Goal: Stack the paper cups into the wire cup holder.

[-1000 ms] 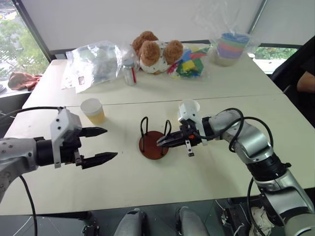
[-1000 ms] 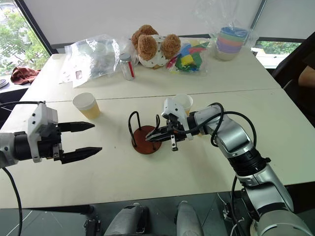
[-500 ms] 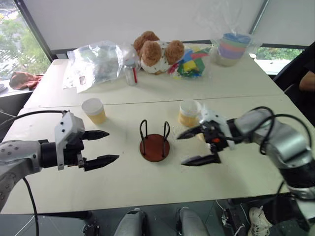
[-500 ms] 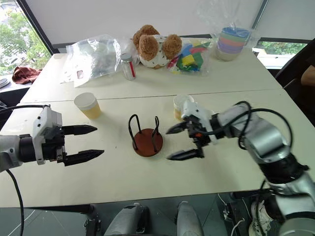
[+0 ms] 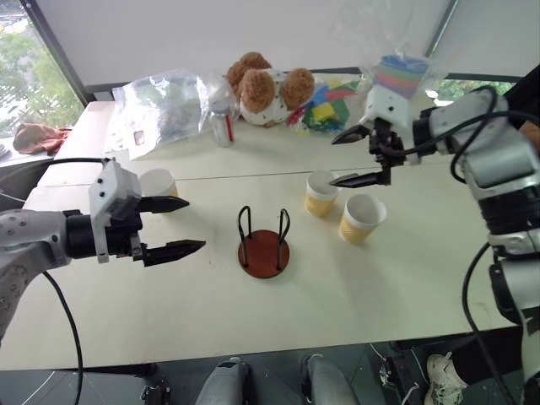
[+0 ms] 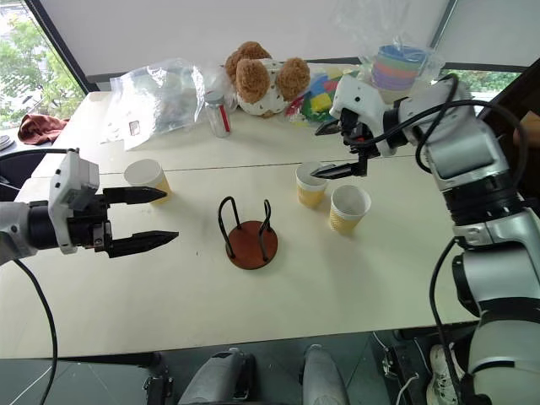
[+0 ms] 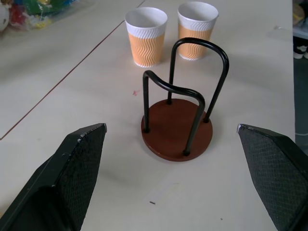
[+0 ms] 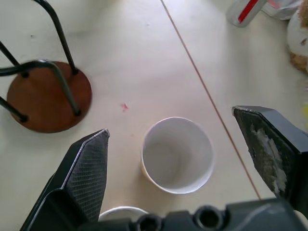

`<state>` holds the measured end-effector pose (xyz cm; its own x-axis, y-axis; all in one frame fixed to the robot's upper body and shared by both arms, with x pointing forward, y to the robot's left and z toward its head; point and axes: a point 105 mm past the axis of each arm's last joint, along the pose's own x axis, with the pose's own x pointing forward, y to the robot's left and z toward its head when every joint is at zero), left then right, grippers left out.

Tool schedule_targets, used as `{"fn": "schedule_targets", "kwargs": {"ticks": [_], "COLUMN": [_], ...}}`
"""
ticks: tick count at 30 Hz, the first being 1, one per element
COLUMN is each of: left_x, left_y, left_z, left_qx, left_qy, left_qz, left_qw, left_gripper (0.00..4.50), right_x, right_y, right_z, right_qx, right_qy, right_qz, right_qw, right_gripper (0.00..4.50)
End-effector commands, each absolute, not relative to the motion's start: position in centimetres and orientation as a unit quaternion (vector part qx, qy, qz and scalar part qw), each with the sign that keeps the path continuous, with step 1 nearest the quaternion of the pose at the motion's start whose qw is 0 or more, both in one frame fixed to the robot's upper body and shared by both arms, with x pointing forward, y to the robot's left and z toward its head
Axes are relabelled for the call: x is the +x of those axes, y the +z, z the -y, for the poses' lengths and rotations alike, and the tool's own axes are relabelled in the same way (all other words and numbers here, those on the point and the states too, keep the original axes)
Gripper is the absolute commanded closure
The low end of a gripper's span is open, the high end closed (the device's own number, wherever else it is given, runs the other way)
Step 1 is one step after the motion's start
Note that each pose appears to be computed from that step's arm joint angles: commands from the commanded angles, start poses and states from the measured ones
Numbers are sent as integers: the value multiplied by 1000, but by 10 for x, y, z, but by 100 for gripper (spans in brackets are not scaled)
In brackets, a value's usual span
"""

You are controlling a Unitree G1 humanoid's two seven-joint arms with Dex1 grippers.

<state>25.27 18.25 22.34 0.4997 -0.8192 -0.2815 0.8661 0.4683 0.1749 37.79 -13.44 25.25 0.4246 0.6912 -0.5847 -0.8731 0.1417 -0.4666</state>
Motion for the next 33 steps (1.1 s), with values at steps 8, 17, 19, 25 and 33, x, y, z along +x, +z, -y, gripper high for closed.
{"fn": "schedule_targets", "kwargs": {"ticks": [8, 17, 19, 25, 33], "left_x": [249, 247, 248, 254, 256], "left_y": [223, 219, 219, 222, 221], "left_z": [-183, -184, -182, -181, -180], "left_qx": [149, 144, 144, 150, 151], "left_qy": [-467, -455, -455, -451, -450], "left_qz": [-54, -56, -53, -41, -40], "left_qw": [870, 877, 877, 879, 879], "left_gripper": [0, 0, 0, 0, 0], "right_x": [391, 387, 390, 403, 404], "right_y": [234, 220, 213, 206, 215], "right_z": [117, 125, 124, 119, 117], "right_qx": [-411, -425, -426, -430, -438], "right_qy": [537, 541, 537, 519, 521], "right_qz": [-170, -204, -208, -212, -195], "right_qw": [717, 697, 698, 708, 706], "right_gripper": [2, 2, 26, 294, 444]}}
